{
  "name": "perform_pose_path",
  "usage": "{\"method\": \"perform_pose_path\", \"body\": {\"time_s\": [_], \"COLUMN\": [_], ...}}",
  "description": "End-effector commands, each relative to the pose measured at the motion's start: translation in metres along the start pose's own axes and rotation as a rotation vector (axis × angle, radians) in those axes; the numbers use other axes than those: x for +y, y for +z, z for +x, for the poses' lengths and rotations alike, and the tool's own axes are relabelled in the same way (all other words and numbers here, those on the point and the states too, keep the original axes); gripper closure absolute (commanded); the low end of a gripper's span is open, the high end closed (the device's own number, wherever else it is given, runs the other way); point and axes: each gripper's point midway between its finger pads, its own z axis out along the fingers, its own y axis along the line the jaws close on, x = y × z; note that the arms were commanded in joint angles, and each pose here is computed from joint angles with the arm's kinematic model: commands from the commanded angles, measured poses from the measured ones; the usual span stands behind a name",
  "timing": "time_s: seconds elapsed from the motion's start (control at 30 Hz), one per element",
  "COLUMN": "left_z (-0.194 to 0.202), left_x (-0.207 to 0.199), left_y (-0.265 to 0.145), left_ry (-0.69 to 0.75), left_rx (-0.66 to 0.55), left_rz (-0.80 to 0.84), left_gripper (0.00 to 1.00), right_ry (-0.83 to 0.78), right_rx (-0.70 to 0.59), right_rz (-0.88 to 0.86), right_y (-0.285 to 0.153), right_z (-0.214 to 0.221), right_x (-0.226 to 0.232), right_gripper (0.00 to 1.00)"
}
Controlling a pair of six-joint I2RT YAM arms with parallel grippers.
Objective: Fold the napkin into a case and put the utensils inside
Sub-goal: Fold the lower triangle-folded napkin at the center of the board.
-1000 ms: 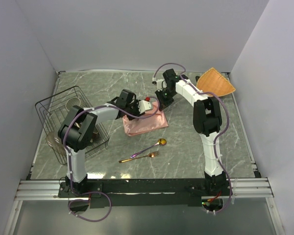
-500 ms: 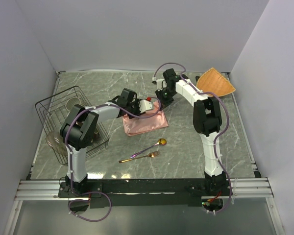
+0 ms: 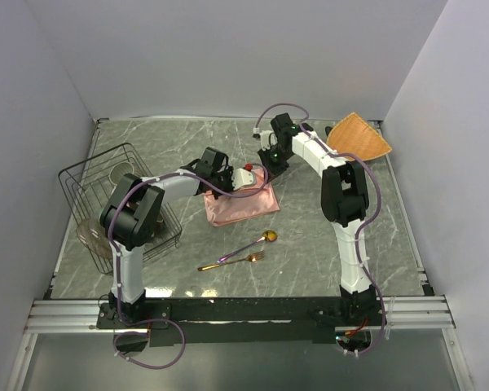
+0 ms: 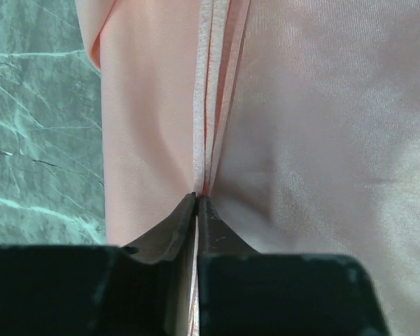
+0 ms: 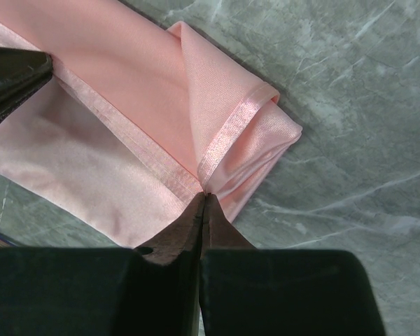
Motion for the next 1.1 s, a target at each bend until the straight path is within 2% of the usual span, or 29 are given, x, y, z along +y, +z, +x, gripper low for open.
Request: {"method": "perform_pose_path", "body": {"time_s": [0.0, 0.1, 0.27, 0.3, 0.33, 0.4, 0.43, 0.57, 0.7, 0.8, 0.9, 1.07], "left_z": [-0.018, -0.026, -0.027, -0.024, -0.023, -0.018, -0.015, -0.009, -0.006, -0.008, -0.013, -0.02], "left_x": [0.004, 0.009, 0.008, 0.008, 0.007, 0.005, 0.004, 0.001, 0.001, 0.002, 0.005, 0.01], "left_y": [0.001, -0.002, -0.002, -0.002, -0.001, 0.001, 0.001, 0.005, 0.008, 0.008, 0.007, 0.006], "left_ry": [0.005, -0.014, -0.008, -0.012, -0.013, -0.009, -0.009, -0.012, -0.01, -0.011, -0.016, -0.027], "left_rx": [-0.048, -0.066, -0.063, -0.051, -0.046, -0.03, -0.022, -0.005, 0.004, -0.002, -0.021, -0.032], "left_rz": [0.022, 0.011, 0.023, 0.019, 0.021, 0.028, 0.032, 0.038, 0.035, 0.03, 0.025, 0.022], "left_gripper": [0.94, 0.99, 0.98, 0.94, 0.85, 0.79, 0.72, 0.61, 0.63, 0.75, 0.82, 0.84], "right_ry": [-0.011, -0.013, -0.011, -0.011, -0.011, -0.011, -0.011, -0.01, -0.009, -0.013, -0.012, -0.015], "right_rx": [-0.05, -0.064, -0.068, -0.066, -0.066, -0.064, -0.064, -0.065, -0.064, -0.063, -0.068, -0.073], "right_rz": [-0.008, -0.007, -0.005, -0.007, -0.007, -0.008, -0.007, -0.007, -0.006, -0.009, -0.008, -0.007], "right_y": [-0.008, -0.01, -0.01, -0.01, -0.01, -0.009, -0.009, -0.009, -0.008, -0.007, -0.008, -0.01], "right_z": [-0.017, -0.021, -0.022, -0.022, -0.022, -0.021, -0.021, -0.021, -0.021, -0.021, -0.023, -0.025], "right_x": [0.001, 0.002, 0.0, 0.0, 0.0, 0.0, 0.0, -0.001, -0.002, -0.001, -0.002, -0.001], "right_gripper": [1.0, 1.0, 1.0, 1.0, 1.0, 1.0, 1.0, 1.0, 1.0, 1.0, 1.0, 1.0]}}
